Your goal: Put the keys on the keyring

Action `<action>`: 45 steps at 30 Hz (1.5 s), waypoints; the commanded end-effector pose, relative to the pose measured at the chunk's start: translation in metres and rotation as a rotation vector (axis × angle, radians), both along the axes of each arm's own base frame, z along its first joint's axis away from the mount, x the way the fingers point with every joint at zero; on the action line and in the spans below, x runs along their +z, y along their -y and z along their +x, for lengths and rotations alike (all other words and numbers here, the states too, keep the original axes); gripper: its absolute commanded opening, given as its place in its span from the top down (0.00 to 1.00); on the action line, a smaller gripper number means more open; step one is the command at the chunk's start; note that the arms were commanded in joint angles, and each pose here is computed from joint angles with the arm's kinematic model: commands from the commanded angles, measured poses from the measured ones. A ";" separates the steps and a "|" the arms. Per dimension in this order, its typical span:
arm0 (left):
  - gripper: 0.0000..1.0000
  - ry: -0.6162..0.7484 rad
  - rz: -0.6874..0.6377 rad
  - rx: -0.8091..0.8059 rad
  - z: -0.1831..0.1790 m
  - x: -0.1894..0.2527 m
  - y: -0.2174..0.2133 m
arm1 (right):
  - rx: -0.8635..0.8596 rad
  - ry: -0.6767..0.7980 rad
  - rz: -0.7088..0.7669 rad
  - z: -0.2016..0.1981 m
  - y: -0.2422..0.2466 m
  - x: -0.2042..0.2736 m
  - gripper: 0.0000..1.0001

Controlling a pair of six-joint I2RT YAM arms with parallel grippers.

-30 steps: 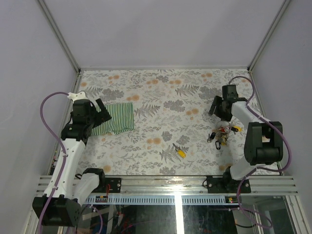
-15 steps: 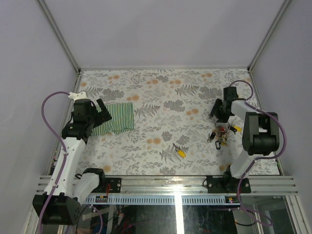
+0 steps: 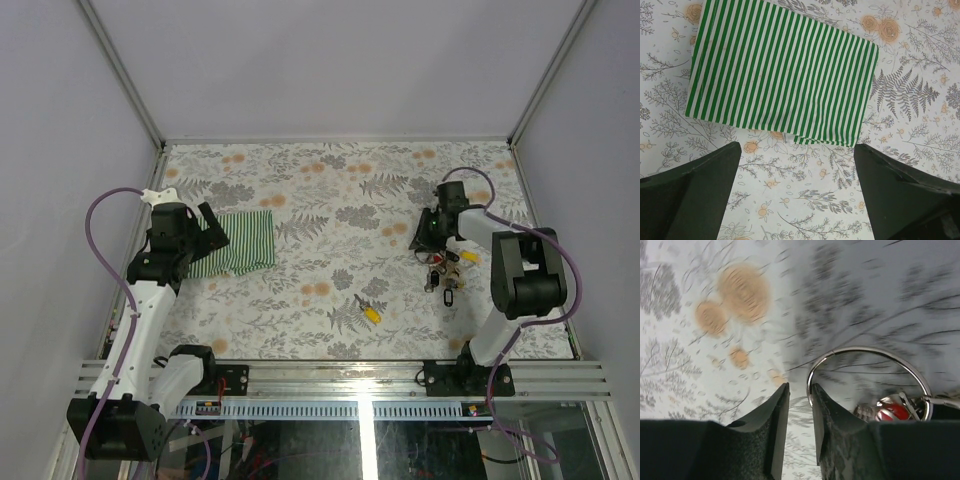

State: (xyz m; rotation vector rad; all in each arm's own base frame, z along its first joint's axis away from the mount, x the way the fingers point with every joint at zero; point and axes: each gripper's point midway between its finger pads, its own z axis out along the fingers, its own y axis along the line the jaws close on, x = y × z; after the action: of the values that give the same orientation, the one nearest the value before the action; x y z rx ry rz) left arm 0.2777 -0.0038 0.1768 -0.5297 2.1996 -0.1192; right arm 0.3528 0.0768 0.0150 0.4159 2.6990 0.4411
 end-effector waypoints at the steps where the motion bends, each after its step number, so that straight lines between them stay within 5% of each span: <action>1: 0.00 0.039 0.011 -0.010 0.008 0.006 -0.001 | 0.146 -0.027 -0.016 -0.020 -0.039 -0.004 0.71; 14: 0.00 0.032 0.010 -0.015 0.008 0.004 0.000 | 0.379 -0.049 -0.282 -0.055 -0.082 -0.021 0.78; 19: 0.00 0.031 0.005 -0.020 0.009 0.004 0.001 | 0.390 -0.037 -0.285 -0.058 -0.086 -0.026 1.00; 25: 0.00 0.068 -0.060 -0.081 0.010 0.009 0.017 | 0.443 0.090 -0.191 -0.056 -0.105 0.004 1.00; 32: 0.00 0.195 -0.385 -0.273 0.011 0.022 0.091 | 0.458 0.253 -0.025 -0.057 -0.128 0.057 1.00; 41: 0.00 0.312 -0.415 -0.526 0.009 0.026 0.205 | 0.377 0.406 0.216 -0.062 -0.154 0.109 1.00; 45: 0.04 0.280 -0.398 -0.591 0.015 0.020 0.239 | 0.288 0.381 0.069 -0.054 -0.128 0.103 0.95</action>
State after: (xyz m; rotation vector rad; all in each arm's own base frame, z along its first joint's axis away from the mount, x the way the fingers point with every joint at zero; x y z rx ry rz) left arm 0.2667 -0.2170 0.1647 -0.0614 2.1392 -0.8663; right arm 0.2871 0.2154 0.1054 -0.1275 2.4103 0.7239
